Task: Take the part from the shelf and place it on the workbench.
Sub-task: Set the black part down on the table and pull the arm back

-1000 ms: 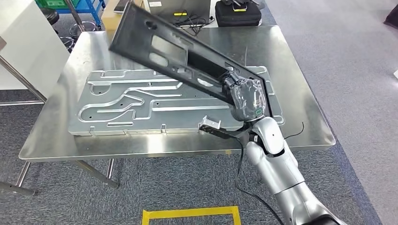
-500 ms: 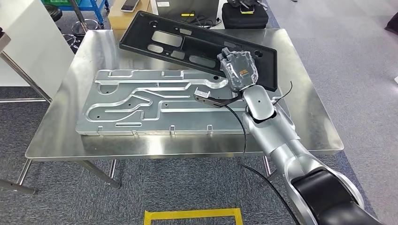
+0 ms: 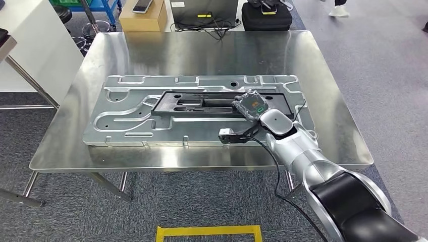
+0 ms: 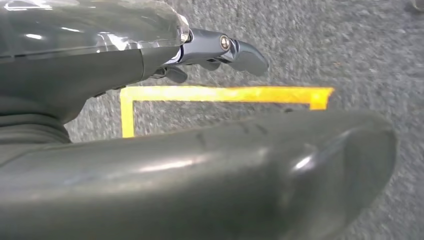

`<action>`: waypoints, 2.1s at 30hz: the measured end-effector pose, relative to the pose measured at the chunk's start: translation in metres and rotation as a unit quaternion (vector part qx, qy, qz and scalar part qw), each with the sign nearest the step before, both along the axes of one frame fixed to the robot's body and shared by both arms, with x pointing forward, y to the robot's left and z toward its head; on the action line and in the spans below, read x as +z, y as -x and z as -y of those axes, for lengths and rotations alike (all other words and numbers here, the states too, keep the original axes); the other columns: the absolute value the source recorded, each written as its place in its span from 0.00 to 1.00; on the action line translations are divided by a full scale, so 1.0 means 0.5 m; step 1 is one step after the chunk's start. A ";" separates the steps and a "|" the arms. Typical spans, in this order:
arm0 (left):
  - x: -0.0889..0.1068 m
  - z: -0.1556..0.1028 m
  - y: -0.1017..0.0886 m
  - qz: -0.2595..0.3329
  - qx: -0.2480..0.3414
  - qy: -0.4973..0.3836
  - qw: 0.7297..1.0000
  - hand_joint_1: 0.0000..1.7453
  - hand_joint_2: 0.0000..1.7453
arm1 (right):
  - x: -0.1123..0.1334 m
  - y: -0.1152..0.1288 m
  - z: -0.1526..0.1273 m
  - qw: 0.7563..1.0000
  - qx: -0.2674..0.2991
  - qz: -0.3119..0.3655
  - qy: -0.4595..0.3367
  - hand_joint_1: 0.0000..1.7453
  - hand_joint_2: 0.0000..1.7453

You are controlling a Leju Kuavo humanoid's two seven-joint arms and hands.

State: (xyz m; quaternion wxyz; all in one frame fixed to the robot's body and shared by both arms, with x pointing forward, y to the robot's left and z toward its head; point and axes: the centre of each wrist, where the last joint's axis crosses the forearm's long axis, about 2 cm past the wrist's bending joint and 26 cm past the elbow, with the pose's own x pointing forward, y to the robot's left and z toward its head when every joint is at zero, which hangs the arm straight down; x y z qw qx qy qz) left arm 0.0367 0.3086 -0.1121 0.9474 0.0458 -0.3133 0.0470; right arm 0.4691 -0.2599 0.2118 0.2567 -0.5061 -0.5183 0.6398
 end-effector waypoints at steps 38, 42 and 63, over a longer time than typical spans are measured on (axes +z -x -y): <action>0.000 -0.013 0.007 0.007 0.004 -0.012 1.000 0.00 0.00 | 0.008 0.185 0.020 0.718 0.209 0.164 -0.643 0.00 0.00; -0.001 -0.010 0.011 0.010 0.016 -0.014 1.000 0.00 0.00 | 0.051 0.251 0.056 0.679 0.238 0.222 -0.658 0.00 0.00; -0.002 0.017 0.017 0.022 0.047 -0.007 0.999 0.00 0.00 | -0.002 0.486 0.270 0.719 0.113 0.333 -0.600 0.00 0.00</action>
